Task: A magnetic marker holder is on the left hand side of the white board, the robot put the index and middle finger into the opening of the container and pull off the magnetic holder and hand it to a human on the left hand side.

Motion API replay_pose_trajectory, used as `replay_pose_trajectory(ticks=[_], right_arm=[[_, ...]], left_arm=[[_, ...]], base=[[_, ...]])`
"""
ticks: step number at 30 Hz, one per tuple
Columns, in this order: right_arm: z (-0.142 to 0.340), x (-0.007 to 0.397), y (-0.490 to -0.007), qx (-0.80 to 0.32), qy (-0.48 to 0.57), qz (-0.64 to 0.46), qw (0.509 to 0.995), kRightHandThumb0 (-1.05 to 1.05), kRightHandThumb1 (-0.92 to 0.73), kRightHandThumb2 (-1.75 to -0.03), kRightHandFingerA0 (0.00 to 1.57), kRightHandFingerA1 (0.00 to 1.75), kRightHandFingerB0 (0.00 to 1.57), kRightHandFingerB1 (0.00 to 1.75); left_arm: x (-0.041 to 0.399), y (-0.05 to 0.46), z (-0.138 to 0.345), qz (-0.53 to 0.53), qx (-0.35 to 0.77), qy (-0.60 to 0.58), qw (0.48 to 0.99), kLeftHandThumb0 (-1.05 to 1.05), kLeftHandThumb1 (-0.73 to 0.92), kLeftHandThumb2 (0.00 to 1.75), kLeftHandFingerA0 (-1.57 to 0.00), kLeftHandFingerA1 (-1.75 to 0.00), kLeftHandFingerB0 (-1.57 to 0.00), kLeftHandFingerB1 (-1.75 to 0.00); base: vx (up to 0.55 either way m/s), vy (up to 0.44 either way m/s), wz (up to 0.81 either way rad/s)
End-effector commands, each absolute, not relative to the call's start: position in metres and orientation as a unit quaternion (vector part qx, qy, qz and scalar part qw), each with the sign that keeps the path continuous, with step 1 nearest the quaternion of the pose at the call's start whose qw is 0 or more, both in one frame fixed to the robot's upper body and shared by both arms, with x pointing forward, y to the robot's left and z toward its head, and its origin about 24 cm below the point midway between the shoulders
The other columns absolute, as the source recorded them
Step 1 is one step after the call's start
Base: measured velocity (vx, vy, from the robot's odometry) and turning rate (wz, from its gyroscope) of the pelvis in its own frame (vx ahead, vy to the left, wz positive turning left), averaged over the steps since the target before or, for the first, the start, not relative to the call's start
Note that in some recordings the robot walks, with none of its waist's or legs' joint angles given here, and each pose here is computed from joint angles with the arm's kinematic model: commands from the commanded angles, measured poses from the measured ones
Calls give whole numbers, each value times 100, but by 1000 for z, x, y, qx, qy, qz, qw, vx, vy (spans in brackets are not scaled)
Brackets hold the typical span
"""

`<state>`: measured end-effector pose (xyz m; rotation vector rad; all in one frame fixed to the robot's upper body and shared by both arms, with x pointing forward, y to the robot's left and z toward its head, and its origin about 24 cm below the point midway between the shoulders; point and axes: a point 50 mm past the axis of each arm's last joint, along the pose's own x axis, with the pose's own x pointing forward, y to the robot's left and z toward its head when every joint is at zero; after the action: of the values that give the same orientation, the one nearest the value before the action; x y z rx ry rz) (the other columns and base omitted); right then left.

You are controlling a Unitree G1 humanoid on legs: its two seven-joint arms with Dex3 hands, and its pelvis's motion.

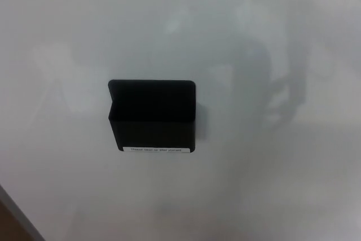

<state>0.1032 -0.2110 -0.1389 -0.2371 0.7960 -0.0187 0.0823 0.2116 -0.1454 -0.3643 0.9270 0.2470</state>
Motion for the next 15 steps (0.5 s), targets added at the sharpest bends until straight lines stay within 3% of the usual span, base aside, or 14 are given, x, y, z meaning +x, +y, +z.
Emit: replay_pose_trajectory(ticks=[1, 4, 5, 7, 8, 10, 11, 15], right_arm=[[-118, 117, -209, -56, 242, -38, 968, -33, -62, -59, 101, 55, 50, 40], [-118, 118, -209, -55, 238, -39, 969, -33, -62, -59, 101, 55, 50, 40], [-118, 119, -209, -54, 238, -38, 969, -31, -62, -58, 101, 55, 50, 40], [-118, 119, -209, -51, 238, -38, 969, -31, -62, -58, 100, 55, 50, 41], [-118, 119, -208, -51, 237, -38, 969, -31, -62, -58, 101, 55, 50, 40], [-118, 119, -207, -54, 236, -37, 970, -31, -62, -58, 101, 55, 50, 40], [-118, 119, -207, -57, 234, -37, 970, -32, -62, -58, 101, 55, 50, 40], [-117, 119, -208, -63, 231, -35, 970, -34, -62, -58, 101, 54, 50, 41]], left_arm=[[96, 224, -104, 90, -186, 242, 948, -13, 62, 58, -55, -49, -26, -39], [105, 222, -85, 57, -147, 206, 966, -14, 61, 57, -57, -48, -27, -40], [120, 223, -52, 5, -80, 132, 988, -20, 58, 57, -58, -46, -26, -42], [127, 222, -31, -23, -50, 91, 994, -21, 56, 56, -59, -45, -29, -42], [135, 223, -9, -48, -27, 55, 997, -31, 47, 67, -55, -52, -26, -51], [141, 222, 12, -72, -4, 21, 997, -31, 47, 67, -55, -52, -26, -51], [151, 222, 42, -113, 49, -31, 992, -26, 56, 56, -65, -44, -28, -51], [169, 221, 107, -197, 121, -120, 965, -20, 52, 55, -60, -47, -25, -57]], base=[[0, 0, 0], [0, 0, 0], [0, 0, 0], [0, 0, 0], [0, 0, 0], [0, 0, 0], [0, 0, 0], [0, 0, 0]])
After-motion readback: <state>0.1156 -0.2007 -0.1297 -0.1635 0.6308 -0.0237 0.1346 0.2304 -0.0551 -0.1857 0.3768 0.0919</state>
